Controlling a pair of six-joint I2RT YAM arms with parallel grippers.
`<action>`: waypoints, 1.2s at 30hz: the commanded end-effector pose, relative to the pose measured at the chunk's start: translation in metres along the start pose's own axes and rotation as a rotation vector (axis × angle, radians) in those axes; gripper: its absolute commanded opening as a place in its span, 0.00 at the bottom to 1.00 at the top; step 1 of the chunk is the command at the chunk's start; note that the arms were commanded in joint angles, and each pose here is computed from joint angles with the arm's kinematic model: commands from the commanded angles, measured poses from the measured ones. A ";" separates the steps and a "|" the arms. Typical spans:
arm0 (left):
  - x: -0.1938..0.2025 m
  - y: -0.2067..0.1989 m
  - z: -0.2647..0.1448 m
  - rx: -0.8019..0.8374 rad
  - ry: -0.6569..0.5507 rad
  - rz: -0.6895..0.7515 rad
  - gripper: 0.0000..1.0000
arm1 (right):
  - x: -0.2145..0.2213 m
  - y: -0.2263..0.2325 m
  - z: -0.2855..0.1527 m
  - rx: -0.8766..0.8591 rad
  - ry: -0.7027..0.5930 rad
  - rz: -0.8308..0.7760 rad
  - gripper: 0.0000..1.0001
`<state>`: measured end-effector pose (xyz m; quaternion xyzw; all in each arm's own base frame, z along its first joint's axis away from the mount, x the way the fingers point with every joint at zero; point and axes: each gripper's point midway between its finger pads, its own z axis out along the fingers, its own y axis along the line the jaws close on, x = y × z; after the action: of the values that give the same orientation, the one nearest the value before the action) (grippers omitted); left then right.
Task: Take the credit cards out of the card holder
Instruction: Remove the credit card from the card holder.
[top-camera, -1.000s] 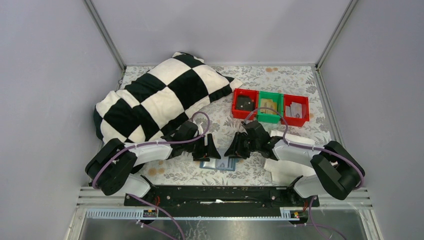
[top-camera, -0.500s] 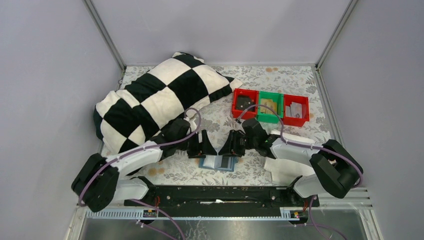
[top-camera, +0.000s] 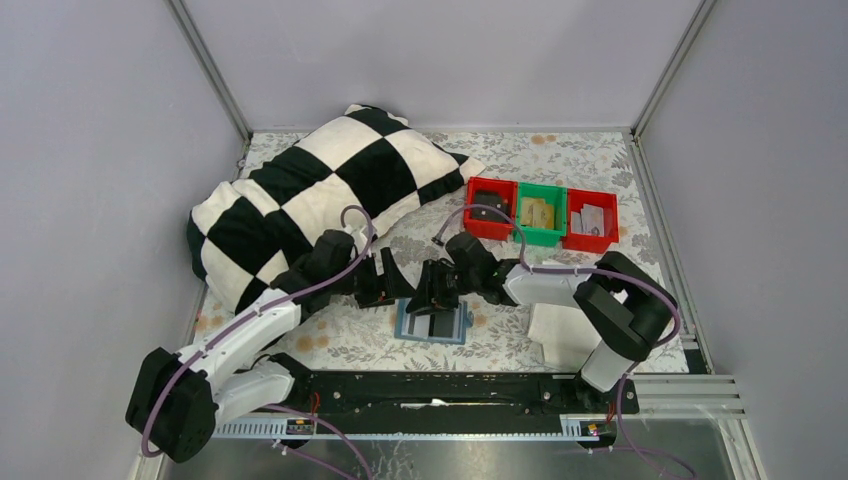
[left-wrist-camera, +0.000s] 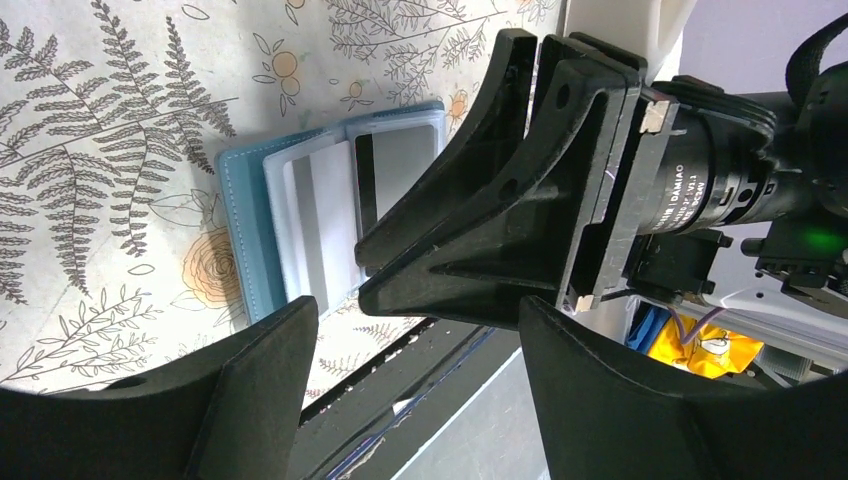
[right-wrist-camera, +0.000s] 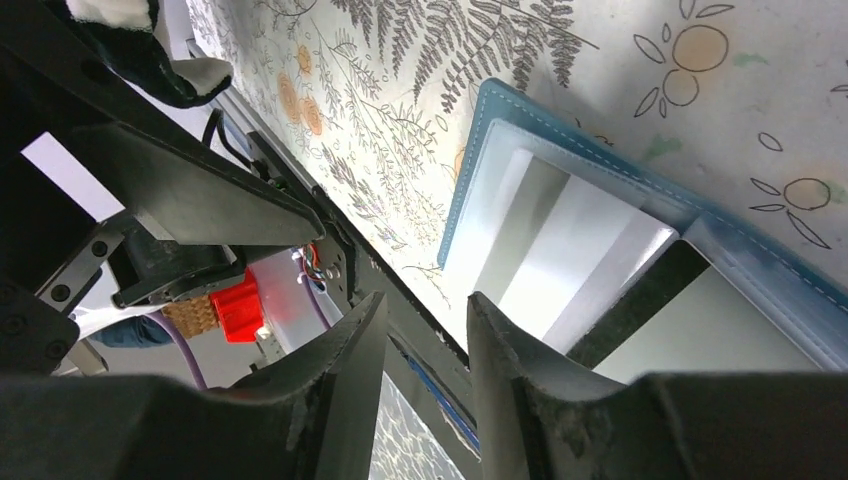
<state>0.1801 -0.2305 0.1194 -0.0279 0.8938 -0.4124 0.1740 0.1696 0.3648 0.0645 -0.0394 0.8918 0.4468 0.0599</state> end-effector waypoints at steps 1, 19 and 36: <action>-0.012 -0.020 -0.009 0.060 -0.049 0.024 0.78 | -0.014 0.014 -0.007 0.018 -0.062 -0.071 0.43; 0.032 -0.044 0.044 0.280 0.144 -0.051 0.75 | -0.006 -0.057 -0.055 0.244 -0.190 -0.009 0.38; 0.043 -0.013 0.079 0.205 0.214 -0.077 0.73 | -0.003 -0.068 -0.051 0.268 -0.161 -0.005 0.35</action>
<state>0.1608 -0.2968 0.0632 -0.0284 0.8686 -0.4922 0.0503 0.1726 0.2836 0.0414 0.0055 0.9364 0.3259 0.1302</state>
